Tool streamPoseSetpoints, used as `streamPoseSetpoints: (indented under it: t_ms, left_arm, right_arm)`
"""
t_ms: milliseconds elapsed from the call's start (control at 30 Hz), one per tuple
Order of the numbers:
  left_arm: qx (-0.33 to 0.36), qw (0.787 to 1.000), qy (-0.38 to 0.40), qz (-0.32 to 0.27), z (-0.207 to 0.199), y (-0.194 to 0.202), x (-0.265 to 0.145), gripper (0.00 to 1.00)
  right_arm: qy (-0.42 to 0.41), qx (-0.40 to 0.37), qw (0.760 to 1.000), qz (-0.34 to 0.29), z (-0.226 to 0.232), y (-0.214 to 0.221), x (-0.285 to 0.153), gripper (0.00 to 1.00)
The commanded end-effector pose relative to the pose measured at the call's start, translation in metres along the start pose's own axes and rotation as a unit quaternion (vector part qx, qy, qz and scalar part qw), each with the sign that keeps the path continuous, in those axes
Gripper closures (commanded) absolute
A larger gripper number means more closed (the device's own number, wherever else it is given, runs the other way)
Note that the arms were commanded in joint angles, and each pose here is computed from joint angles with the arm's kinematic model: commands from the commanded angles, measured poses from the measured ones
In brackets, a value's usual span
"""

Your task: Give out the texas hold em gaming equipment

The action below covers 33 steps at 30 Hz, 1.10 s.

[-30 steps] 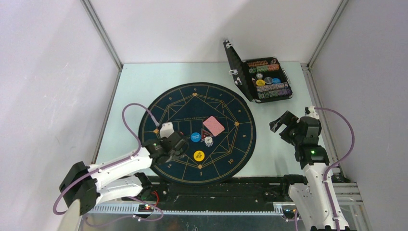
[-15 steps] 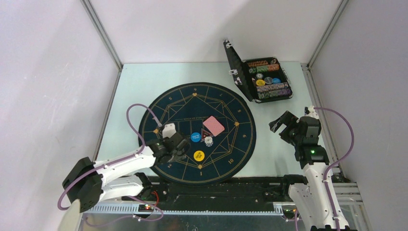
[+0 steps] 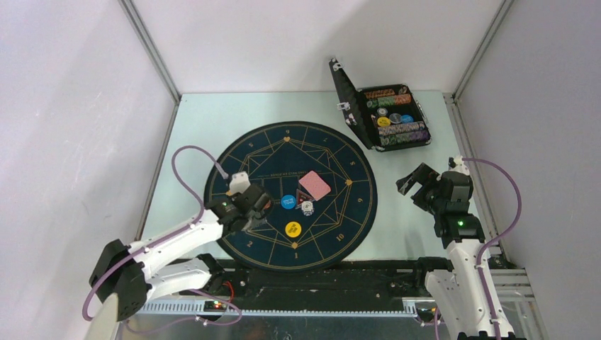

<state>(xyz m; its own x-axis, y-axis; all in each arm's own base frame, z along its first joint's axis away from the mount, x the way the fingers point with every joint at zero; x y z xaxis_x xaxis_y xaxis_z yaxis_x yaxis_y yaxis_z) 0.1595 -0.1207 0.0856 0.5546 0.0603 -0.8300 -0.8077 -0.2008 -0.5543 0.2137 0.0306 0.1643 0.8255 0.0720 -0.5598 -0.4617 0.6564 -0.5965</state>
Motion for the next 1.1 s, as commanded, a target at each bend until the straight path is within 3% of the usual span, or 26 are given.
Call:
streamPoseSetpoints:
  t_ms: [0,200,467,833,1033,1067]
  left_arm:
    - [-0.014,0.998,-0.036,-0.057,0.017,-0.044,-0.014,0.96]
    - [-0.066,0.989,-0.016,-0.131,0.018,-0.106,-0.008,0.89]
    - [-0.103,0.984,-0.03,-0.14,0.015,-0.178,0.035,0.95]
    - [-0.082,0.995,-0.02,-0.05,-0.006,-0.212,0.116,0.94]
    - [-0.068,0.997,-0.041,0.001,-0.007,-0.2,0.143,0.88]
    - [-0.068,0.997,-0.045,0.009,-0.007,-0.196,0.147,0.83]
  right_arm:
    - [-0.014,-0.002,1.0,-0.014,0.005,-0.006,0.001,0.02]
    - [-0.017,-0.001,1.0,-0.011,0.006,-0.006,0.002,0.02]
    - [-0.024,-0.004,1.0,-0.003,0.008,-0.003,0.002,0.01]
    - [-0.019,-0.004,1.0,0.002,0.006,-0.003,0.005,0.01]
    - [-0.016,-0.003,1.0,0.008,0.005,-0.001,0.008,0.01]
    - [-0.016,-0.002,1.0,0.011,0.005,-0.001,0.008,0.01]
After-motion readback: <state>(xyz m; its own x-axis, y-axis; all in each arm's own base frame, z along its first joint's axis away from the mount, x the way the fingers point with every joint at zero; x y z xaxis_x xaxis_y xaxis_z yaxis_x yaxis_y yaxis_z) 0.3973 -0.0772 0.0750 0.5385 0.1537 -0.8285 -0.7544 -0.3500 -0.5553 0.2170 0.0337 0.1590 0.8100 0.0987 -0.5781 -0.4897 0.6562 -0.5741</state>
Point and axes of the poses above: each gripper's point midway between its finger pads, its own x axis out along the fingers, its own z axis along the line the jaws close on, y = z × x, the point moved 4 cm from there along -x, back along the fingers, and after that the axes turned 4 degrees about x, right-handed, at the moved point
